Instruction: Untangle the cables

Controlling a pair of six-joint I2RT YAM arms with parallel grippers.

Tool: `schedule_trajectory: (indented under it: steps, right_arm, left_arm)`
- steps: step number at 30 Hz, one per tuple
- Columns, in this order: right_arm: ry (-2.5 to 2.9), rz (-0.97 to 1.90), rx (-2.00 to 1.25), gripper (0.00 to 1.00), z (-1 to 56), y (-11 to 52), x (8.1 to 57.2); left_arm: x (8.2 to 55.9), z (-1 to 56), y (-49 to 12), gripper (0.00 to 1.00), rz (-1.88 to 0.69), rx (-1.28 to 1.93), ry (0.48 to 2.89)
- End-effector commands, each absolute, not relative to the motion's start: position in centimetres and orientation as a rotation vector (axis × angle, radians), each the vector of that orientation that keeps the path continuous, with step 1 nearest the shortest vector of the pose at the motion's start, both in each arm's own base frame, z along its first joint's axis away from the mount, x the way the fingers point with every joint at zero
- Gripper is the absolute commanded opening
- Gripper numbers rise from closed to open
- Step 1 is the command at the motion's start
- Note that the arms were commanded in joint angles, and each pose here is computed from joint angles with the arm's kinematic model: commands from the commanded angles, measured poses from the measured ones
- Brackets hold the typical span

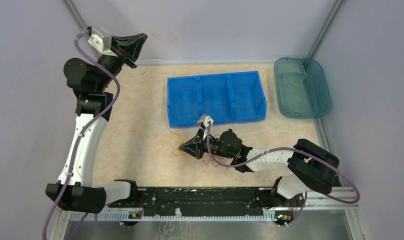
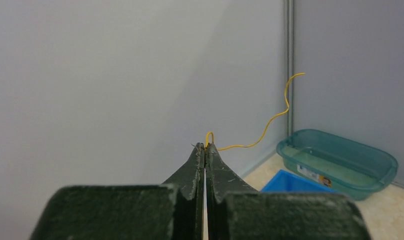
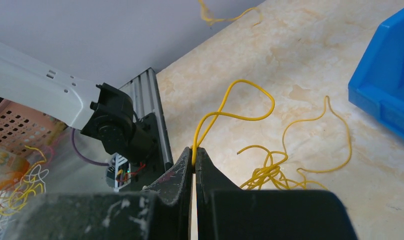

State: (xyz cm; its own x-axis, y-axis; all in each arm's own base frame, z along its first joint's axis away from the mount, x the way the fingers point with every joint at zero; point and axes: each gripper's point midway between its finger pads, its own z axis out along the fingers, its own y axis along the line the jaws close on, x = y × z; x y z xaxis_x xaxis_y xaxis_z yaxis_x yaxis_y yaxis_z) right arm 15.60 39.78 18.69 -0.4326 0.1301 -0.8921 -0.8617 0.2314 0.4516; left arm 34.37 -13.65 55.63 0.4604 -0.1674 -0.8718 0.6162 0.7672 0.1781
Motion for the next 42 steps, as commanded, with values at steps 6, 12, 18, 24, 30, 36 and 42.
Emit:
schedule_trajectory:
  steps: [6,12,18,24,30,36,42]
  right_arm:
    - [1.536,1.338,-0.675,0.00,20.2,38.7,15.5]
    - [1.514,1.345,-0.658,0.00,21.0,38.3,15.5]
    - [1.506,1.334,-0.645,0.00,21.2,37.9,15.6]
    - [1.506,1.319,-0.626,0.00,21.3,37.2,15.9]
    - [1.512,1.303,-0.614,0.00,21.5,36.9,16.6]
    - [1.513,1.315,-0.615,0.00,21.6,37.0,16.8]
    - [1.514,1.325,-0.610,0.00,21.5,36.9,16.9]
  left_arm:
    - [35.0,53.2,-16.4,0.00,-0.588,0.548,1.018]
    - [36.9,50.9,-17.4,0.00,-0.615,0.538,1.078]
    - [39.8,48.4,-18.6,0.00,-0.609,0.539,1.126]
    - [42.5,43.7,-18.6,0.00,-0.511,0.578,1.150]
    - [43.5,39.0,-19.2,0.00,-0.487,0.636,1.213]
    - [42.4,31.7,-20.2,0.00,-0.389,0.834,1.319]
    - [42.0,23.3,-19.7,0.00,-0.084,1.070,1.515]
